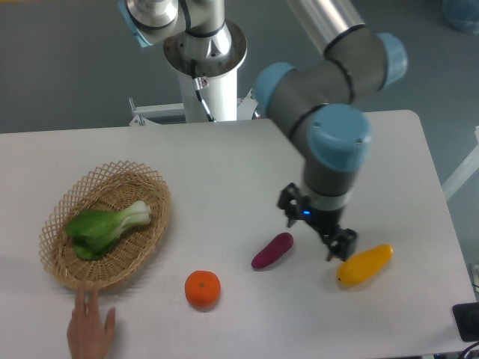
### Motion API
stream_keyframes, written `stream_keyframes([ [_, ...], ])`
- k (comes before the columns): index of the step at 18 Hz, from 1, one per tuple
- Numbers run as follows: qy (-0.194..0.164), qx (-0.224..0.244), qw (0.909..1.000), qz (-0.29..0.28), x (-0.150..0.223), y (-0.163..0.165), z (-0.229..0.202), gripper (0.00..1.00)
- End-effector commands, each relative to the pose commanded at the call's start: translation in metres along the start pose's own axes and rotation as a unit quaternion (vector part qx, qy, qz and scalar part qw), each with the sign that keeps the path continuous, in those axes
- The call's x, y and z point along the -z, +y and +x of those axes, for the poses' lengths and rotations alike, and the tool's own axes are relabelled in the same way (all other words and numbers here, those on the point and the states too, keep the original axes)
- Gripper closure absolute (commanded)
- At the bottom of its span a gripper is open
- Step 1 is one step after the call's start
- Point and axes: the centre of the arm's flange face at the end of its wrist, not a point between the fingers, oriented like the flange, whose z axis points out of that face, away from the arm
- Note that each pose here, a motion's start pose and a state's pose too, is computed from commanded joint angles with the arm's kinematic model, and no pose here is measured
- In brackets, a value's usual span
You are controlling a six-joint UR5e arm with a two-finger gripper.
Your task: Place the green vegetable in the basket
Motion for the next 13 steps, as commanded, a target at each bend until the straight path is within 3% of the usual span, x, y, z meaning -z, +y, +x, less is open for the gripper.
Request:
stream_keyframes([
  [3,-0.006,-0.023,0.9997,-0.009,-0.005,0.036,-0.024,0.00],
  [13,-0.022,-0.019,0.9990,-0.035,-0.021,0.068,-0.075,0.00],
])
